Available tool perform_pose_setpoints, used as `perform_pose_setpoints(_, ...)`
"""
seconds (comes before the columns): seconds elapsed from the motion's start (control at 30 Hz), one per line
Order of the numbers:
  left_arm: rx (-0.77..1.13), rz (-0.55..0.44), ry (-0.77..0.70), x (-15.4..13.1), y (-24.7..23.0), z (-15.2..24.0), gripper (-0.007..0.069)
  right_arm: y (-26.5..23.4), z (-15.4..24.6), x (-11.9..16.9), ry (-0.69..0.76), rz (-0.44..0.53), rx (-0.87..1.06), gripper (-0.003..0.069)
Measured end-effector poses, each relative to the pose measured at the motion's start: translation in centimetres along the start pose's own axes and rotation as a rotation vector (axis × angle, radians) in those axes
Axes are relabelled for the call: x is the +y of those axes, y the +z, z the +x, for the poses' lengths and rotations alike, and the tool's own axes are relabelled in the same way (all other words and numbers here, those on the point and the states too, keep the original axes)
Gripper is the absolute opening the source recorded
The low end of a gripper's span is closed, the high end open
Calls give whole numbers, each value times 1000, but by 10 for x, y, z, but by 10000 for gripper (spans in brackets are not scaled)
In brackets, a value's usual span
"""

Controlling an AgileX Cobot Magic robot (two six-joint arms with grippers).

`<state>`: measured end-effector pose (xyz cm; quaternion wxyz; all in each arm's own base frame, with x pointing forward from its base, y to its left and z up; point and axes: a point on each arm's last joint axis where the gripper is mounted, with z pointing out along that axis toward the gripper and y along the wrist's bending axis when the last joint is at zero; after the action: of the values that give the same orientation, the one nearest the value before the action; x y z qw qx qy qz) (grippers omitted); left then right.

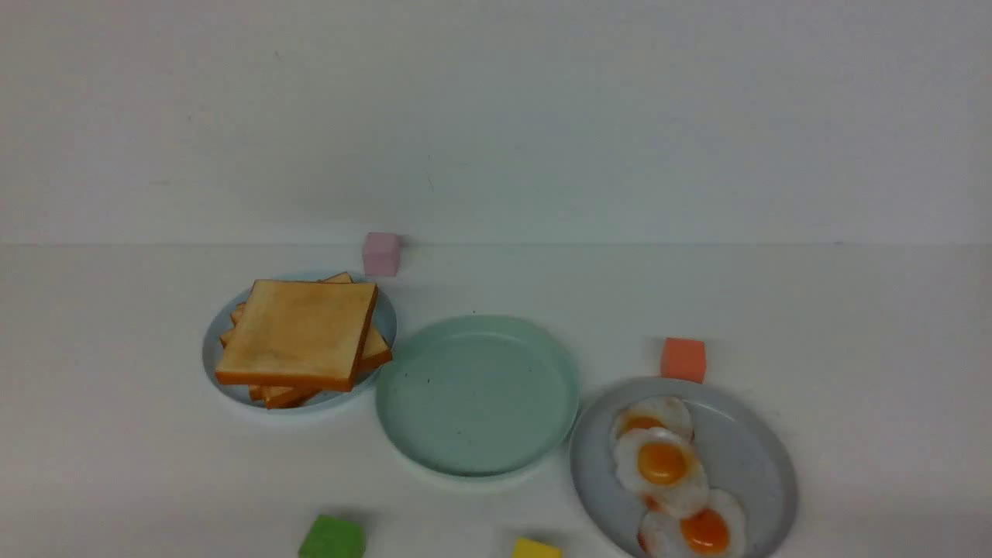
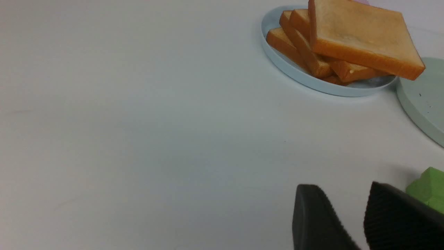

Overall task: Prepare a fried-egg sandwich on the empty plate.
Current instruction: Use the left arm to grab a slice of bread

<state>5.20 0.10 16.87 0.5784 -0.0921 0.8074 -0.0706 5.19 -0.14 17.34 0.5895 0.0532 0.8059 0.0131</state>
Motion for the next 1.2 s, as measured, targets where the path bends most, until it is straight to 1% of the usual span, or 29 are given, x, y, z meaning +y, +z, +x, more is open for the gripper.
perform_pose_setpoints(0.87,0,0,0,0,0,0,238,0,0,0,-1,0,0,241)
perform_pose_setpoints(1.2,0,0,0,0,0,0,238,0,0,-2,-50,21,-2,241)
